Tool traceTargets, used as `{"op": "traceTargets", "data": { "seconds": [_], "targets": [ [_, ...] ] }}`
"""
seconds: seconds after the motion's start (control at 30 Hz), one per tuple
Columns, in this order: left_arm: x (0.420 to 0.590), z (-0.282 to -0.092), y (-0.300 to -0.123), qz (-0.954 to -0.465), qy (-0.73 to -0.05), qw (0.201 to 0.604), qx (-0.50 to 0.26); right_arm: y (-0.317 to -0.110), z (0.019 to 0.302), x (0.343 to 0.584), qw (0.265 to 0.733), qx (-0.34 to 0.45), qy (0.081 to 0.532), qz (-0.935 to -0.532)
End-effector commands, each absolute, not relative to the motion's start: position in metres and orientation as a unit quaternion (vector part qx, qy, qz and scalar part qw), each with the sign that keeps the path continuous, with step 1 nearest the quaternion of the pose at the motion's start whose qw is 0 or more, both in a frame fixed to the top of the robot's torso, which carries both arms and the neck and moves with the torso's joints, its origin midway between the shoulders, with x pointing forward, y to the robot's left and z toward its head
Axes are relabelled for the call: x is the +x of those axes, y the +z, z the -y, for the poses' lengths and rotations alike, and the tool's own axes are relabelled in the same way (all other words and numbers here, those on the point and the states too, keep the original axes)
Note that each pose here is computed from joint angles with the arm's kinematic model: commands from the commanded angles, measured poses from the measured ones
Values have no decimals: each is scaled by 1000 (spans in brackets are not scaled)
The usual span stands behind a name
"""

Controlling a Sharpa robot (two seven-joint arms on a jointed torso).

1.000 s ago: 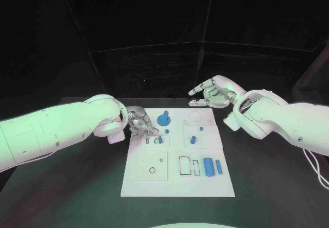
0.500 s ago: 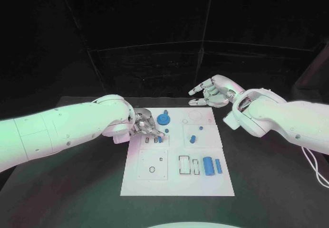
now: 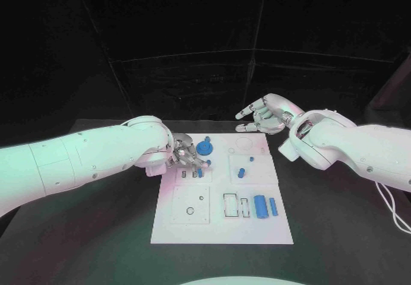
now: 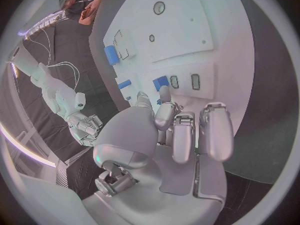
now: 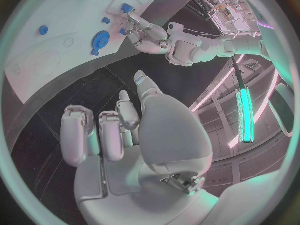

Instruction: Assemble the parts on the task board

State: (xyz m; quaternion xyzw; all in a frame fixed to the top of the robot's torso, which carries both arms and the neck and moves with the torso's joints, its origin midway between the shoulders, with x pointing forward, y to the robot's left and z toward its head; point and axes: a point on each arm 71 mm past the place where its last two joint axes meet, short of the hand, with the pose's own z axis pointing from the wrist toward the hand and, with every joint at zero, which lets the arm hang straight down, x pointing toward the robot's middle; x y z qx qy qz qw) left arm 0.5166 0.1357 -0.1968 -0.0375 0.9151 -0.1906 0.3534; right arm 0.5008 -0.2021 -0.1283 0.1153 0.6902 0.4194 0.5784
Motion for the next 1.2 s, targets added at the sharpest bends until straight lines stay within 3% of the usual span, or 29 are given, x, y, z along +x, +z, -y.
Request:
{"op": "traceTargets", "data": {
  "seconds": [0.03,1.2],
  "targets": [
    [518,-136,-196,-918,-173,355,-26,-128,201,501,575,113,418,-695],
    [518,-121,-205,-925,-151,349,7,-129,202,504,574,115,412,-698]
  ]
}}
